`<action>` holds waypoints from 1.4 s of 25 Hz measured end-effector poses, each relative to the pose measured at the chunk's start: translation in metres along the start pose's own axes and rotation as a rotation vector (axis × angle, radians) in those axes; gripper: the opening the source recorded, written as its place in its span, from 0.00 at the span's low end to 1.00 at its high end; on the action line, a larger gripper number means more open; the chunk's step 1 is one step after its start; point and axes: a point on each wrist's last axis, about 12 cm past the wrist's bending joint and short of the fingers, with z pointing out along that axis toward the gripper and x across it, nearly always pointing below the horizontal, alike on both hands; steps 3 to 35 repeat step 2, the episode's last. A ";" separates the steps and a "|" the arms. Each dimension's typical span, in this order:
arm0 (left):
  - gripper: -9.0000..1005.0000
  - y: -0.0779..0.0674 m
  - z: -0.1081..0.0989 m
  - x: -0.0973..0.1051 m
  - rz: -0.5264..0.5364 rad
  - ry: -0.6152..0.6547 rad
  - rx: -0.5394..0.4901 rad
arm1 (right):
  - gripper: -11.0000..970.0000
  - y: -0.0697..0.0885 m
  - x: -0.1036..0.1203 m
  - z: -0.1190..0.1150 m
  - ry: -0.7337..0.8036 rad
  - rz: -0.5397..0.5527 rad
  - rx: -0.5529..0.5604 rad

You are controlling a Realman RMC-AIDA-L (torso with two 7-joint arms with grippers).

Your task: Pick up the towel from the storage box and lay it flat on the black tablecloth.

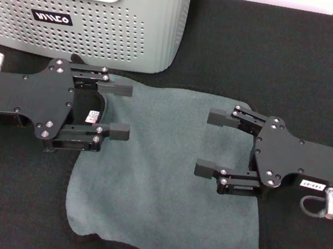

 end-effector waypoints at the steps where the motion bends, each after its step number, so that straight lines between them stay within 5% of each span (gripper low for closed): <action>1: 0.61 0.000 0.001 0.000 0.001 0.002 0.000 | 0.91 0.000 0.000 0.000 0.000 0.000 0.000; 35: 0.61 0.000 0.001 0.001 0.001 0.004 0.000 | 0.91 0.000 0.001 0.000 0.002 -0.001 0.007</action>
